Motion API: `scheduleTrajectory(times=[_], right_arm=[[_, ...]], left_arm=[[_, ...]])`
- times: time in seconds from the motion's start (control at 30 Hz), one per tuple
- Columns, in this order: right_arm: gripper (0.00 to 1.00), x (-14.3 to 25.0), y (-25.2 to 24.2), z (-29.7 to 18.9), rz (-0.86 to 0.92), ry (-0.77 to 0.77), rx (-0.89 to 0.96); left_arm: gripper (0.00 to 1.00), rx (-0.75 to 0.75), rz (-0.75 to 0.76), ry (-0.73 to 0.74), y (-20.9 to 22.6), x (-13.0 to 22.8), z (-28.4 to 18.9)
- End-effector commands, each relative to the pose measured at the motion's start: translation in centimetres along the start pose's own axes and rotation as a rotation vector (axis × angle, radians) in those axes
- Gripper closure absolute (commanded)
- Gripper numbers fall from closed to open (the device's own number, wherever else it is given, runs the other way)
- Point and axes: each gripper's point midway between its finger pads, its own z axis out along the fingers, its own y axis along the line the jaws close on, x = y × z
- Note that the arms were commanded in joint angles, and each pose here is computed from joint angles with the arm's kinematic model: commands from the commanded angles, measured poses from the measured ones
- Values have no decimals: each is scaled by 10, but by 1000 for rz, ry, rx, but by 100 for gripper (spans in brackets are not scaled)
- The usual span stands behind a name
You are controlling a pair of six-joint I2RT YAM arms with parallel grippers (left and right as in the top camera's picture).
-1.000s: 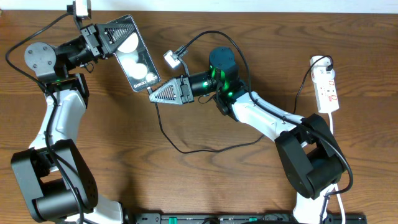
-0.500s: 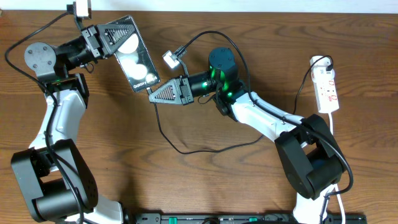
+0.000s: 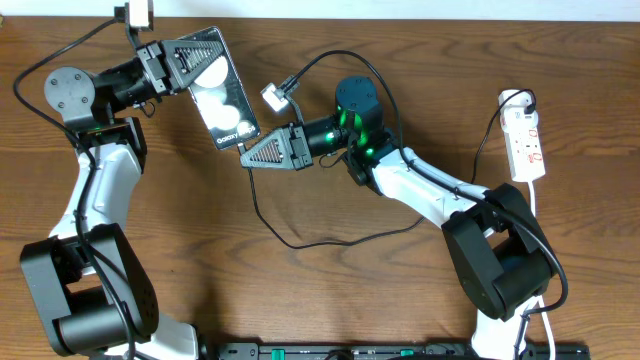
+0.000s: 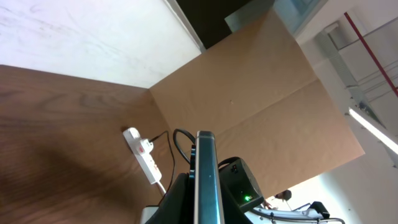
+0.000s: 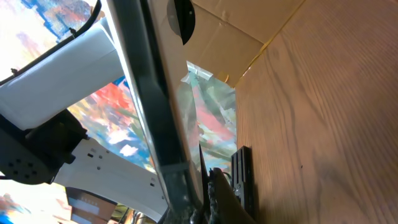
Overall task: Plug charger to phone and switch on socket
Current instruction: 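Push the plug into the phone's port with the right gripper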
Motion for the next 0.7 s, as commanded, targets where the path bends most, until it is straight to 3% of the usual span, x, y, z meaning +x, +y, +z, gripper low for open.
scheduleTrajectory(times=[0.0,0.67], right_arm=[[99,-19,-5,-6,1,-84,42],[99,-29,-2,-13,-24,-121,44]], left_arm=[[93,20,-19,70,-8,12,9],[92,20,-44,148,-7,25,8]])
